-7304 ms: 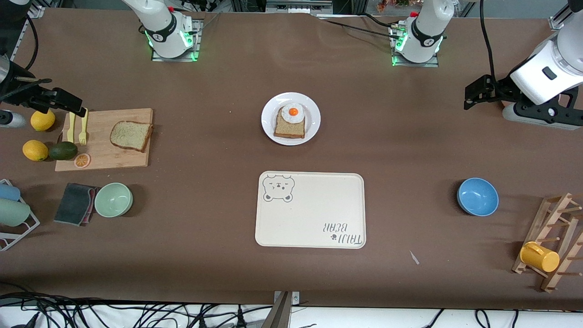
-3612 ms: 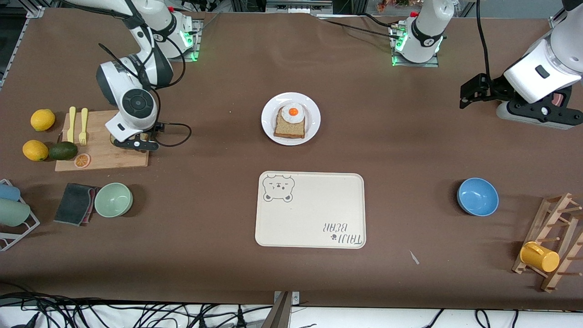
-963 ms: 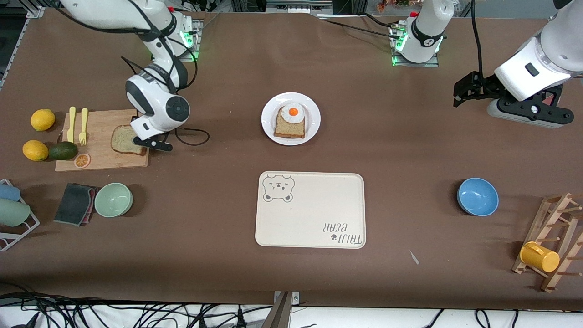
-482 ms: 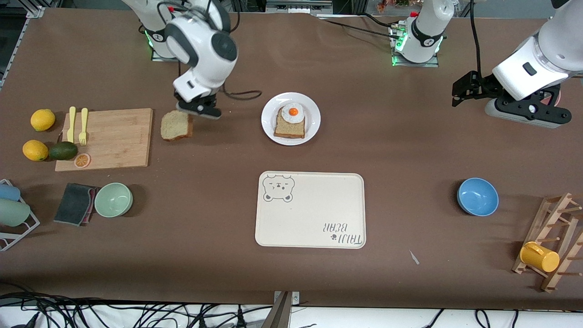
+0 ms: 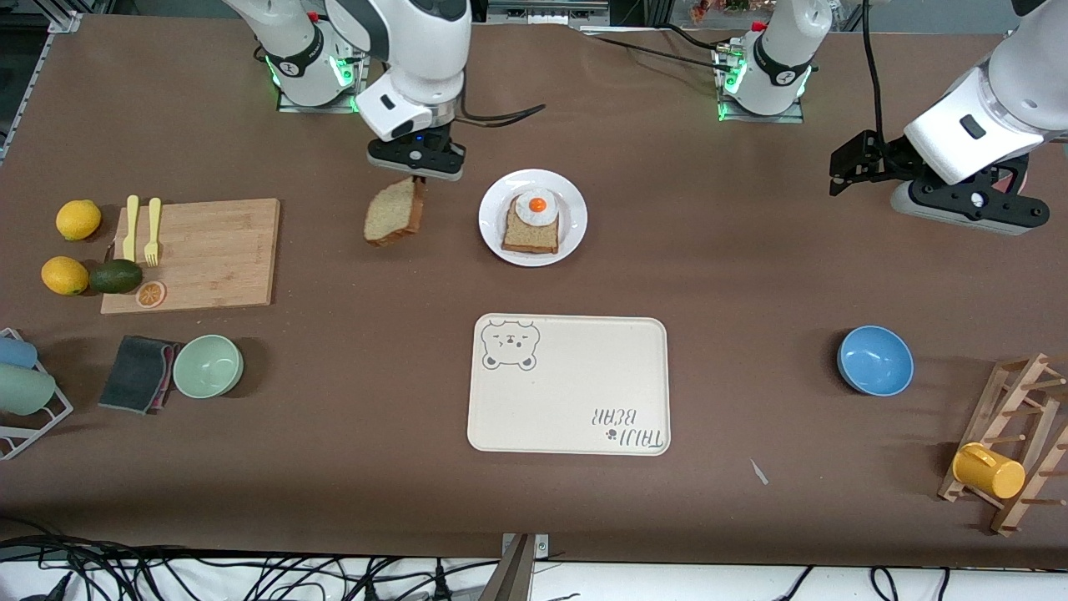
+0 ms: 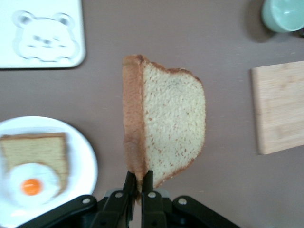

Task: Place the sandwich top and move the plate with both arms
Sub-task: 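Lift the bread slice with the right gripper and carry it over the plate, then lower the bread onto the egg and open the right gripper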

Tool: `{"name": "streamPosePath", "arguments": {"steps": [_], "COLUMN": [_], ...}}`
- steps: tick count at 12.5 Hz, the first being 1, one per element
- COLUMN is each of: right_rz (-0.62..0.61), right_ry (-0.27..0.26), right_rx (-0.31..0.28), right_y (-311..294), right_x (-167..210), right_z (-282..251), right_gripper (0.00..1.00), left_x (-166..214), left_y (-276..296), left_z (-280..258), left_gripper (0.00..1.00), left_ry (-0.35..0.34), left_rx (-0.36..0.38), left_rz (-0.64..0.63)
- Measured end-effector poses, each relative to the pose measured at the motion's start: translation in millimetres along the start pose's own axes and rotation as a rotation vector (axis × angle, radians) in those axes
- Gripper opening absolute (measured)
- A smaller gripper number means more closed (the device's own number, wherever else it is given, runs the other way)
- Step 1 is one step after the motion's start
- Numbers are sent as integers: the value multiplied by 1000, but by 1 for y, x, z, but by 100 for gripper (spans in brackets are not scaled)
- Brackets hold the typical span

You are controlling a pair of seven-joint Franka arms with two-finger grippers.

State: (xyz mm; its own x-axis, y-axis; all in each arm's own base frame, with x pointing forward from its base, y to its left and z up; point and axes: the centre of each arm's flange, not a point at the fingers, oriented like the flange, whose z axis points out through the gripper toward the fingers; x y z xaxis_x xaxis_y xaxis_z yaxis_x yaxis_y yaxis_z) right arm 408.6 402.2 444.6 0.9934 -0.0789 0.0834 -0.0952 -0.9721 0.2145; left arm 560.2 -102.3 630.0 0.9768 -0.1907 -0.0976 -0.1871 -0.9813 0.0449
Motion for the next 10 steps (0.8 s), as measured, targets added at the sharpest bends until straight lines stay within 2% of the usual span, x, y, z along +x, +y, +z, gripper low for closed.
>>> {"name": "streamPosePath", "arguments": {"steps": [2,5,7,10], "right_rz": [40,99,97,88], "right_ry": [-3,-69,-110,-118], "right_rx": [10,39,57,90], "right_y": [-36,-96,-123,-145], "right_x": [5,3,-9,-26], "right_z": [14,48,58,48], "right_gripper": [8,8,8,8], "left_x": [0,0,0,0], "left_y": [-1,-3,-3,-4], "left_z": [0,0,0,0], "left_gripper": [100,100,100,100], "left_ry": [0,1,1,0], "left_rx": [0,0,0,0], "left_rz": [-1,-6,-6,-7]}}
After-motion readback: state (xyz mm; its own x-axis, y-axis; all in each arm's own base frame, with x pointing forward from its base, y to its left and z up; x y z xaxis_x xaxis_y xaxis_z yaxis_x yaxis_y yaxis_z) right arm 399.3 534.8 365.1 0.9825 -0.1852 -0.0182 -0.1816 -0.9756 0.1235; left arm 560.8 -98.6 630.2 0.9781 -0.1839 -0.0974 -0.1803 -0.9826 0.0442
